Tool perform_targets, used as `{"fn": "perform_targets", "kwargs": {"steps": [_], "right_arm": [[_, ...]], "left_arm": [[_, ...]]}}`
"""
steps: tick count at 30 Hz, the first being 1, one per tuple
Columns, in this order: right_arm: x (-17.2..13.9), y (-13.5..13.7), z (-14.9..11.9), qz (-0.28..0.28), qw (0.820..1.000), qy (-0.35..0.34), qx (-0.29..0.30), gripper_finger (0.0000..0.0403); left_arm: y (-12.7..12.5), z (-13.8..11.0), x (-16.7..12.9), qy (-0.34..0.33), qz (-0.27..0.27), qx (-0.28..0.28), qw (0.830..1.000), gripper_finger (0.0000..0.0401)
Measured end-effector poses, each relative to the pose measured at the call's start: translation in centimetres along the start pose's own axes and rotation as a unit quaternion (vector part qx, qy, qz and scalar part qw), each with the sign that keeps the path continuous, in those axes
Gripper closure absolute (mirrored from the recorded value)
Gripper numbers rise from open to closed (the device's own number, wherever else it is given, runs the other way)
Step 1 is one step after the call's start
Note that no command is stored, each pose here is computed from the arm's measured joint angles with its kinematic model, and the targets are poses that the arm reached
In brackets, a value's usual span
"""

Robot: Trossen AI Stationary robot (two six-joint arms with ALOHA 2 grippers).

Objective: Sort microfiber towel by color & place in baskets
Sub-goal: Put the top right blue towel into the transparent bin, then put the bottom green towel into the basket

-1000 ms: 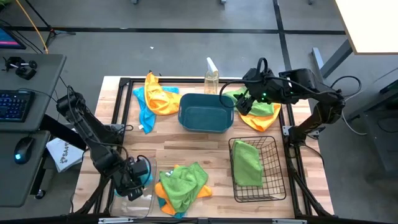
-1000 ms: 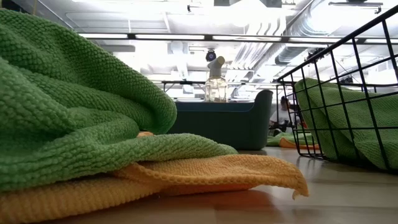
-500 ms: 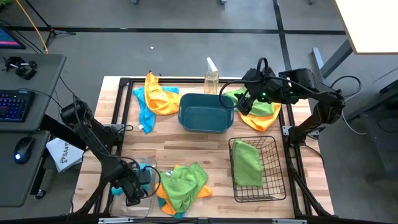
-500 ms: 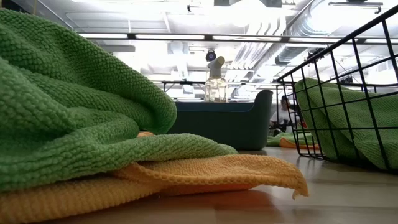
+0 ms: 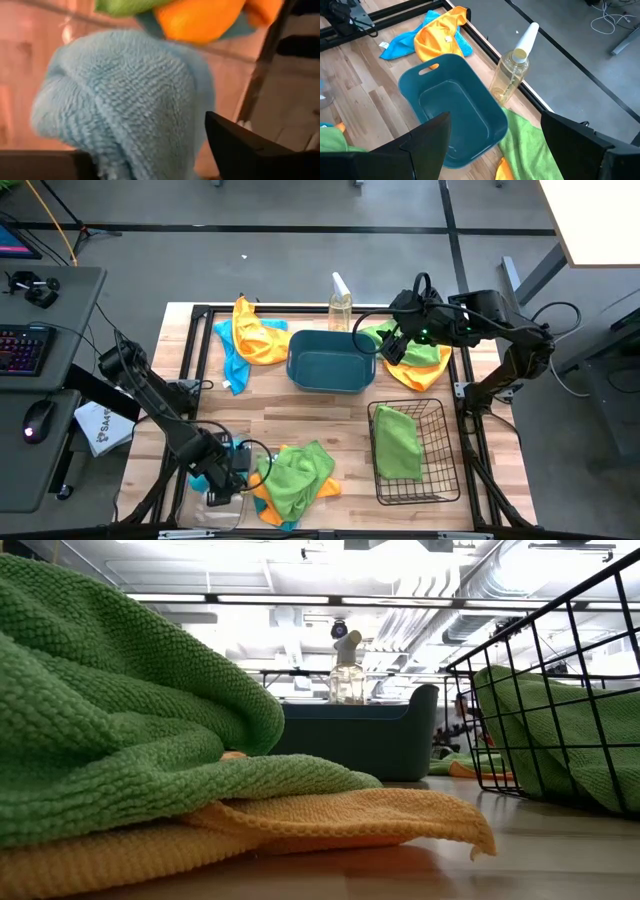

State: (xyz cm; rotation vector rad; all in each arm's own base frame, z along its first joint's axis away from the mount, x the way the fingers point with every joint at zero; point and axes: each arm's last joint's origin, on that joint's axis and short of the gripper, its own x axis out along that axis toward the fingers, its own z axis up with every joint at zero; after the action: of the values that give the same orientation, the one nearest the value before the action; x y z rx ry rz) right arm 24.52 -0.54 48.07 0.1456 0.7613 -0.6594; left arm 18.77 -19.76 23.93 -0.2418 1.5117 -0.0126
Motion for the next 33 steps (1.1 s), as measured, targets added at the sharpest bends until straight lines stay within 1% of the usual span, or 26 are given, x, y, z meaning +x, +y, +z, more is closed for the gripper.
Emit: {"fn": "perform_targets", "kwargs": {"steps": [4,7,9,10,12,14,16,18,20,23,25,29,31,33], "right_arm": [[0.0,0.0,-0.1,-0.002,1.0,0.005,0.004,0.0096],[0.0,0.0,-0.1,-0.002,1.0,0.006,0.004,0.0096],[0.0,0.0,-0.1,-0.002,1.0,0.006,0.004,0.0096],[0.0,0.0,-0.1,-0.002,1.0,0.006,0.004,0.0096],[0.0,0.0,-0.1,-0.002,1.0,0.006,0.004,0.0096],[0.0,0.0,-0.1,-0.002,1.0,0.006,0.004,0.0096],[0.0,0.0,-0.1,-0.002,1.0,0.006,0.004,0.0096],[0.0,0.0,-0.1,-0.002,1.0,0.006,0.004,0.0096],[0.0,0.0,-0.1,-0.002,1.0,0.006,0.004,0.0096],[0.0,0.0,-0.1,-0.002,1.0,0.006,0.004,0.0096],[0.0,0.0,-0.1,-0.002,1.0,0.006,0.005,0.0096],[0.0,0.0,-0.1,-0.002,1.0,0.006,0.015,0.0096],[0.0,0.0,-0.1,-0.002,1.0,0.007,0.017,0.0096],[0.0,-0.1,-0.2,-0.003,1.0,0.009,0.016,0.0096]], "left_arm": [[0.4,-0.9,0.0,0.029,0.033,0.006,0.999,0.0162],[0.6,-1.2,0.2,0.03,0.067,0.002,0.997,0.0148],[0.4,-1.1,0.4,0.031,0.063,-0.026,0.997,0.0145],[0.3,-1.0,0.5,0.04,0.051,-0.033,0.997,0.0145],[0.3,-1.1,0.5,0.07,0.033,-0.027,0.997,0.0144],[0.6,-1.4,0.3,0.089,0.045,-0.029,0.995,0.0144],[1.1,-1.7,-0.1,0.088,0.06,-0.041,0.993,0.0144],[1.3,-1.8,-0.8,0.07,0.055,-0.043,0.995,0.0144],[1.5,-1.7,-1.8,0.038,0.056,-0.052,0.996,0.0144],[2.0,-1.3,-4.2,-0.036,0.042,-0.066,0.996,0.0144],[2.7,-0.9,-5.7,-0.087,0.041,-0.075,0.993,0.0144],[5.2,0.5,-8.3,-0.175,0.058,-0.103,0.977,0.0144],[6.8,1.4,-9.1,-0.2,0.079,-0.109,0.971,0.0144],[8.3,2.5,-9.4,-0.209,0.105,-0.098,0.967,0.0144]]}}
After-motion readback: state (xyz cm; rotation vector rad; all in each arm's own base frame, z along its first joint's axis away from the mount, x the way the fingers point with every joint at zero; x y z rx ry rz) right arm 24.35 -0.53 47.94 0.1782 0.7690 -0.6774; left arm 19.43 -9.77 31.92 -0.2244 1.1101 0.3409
